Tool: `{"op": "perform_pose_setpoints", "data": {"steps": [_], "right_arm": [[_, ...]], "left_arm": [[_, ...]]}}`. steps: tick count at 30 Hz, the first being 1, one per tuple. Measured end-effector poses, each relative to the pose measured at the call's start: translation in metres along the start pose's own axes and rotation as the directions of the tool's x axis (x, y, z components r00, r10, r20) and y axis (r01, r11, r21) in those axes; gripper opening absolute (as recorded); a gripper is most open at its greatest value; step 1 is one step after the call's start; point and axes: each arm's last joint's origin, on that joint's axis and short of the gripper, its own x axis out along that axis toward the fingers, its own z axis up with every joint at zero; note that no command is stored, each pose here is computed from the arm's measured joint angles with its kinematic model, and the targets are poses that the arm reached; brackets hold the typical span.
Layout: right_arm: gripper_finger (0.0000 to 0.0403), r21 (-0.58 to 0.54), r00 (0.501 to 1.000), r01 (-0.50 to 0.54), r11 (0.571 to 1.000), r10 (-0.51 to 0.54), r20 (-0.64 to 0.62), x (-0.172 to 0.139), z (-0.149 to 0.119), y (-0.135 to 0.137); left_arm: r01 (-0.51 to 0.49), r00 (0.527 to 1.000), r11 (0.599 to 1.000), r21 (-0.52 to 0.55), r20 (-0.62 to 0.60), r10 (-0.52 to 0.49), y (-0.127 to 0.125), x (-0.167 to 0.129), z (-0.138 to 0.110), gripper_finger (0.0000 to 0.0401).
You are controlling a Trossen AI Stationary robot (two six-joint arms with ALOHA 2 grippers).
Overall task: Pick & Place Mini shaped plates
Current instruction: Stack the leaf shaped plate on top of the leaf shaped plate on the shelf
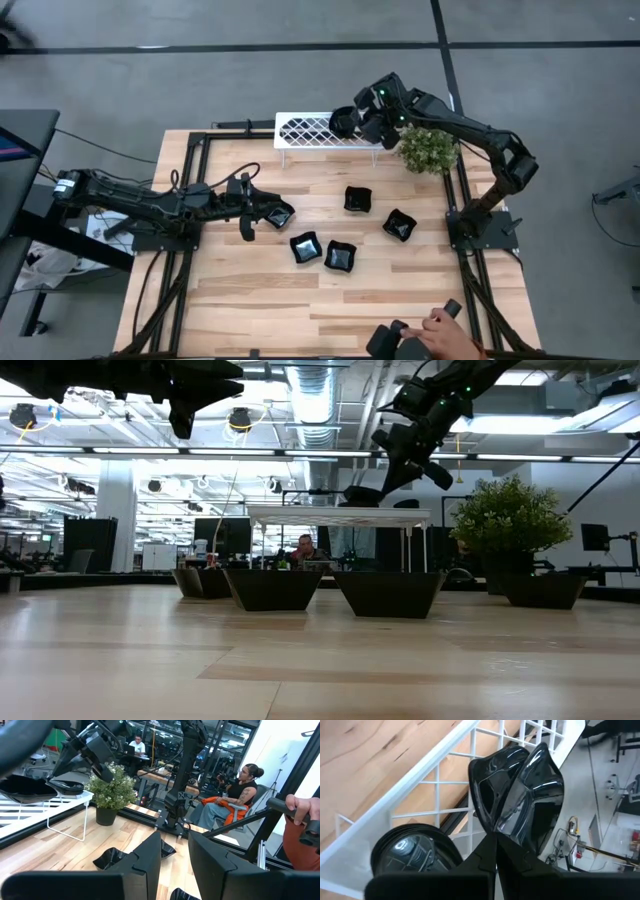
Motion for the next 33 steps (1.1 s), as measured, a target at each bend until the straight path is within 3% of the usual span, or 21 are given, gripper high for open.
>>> {"op": "perform_pose_setpoints", "data": {"steps": [25,33], "right_arm": [[0.0002,-0.049,0.999,0.022,0.999,-0.020,0.031,0.002,0.014,-0.002],[0.0044,-0.020,0.999,0.022,1.000,-0.022,0.024,0.004,0.010,-0.002]], "left_arm": [[0.001,1.000,1.000,-0.001,0.005,-0.001,0.000,0.000,0.000,0.0102],[0.001,1.000,1.000,-0.001,0.006,-0.001,0.000,0.000,0.001,0.0102]]}}
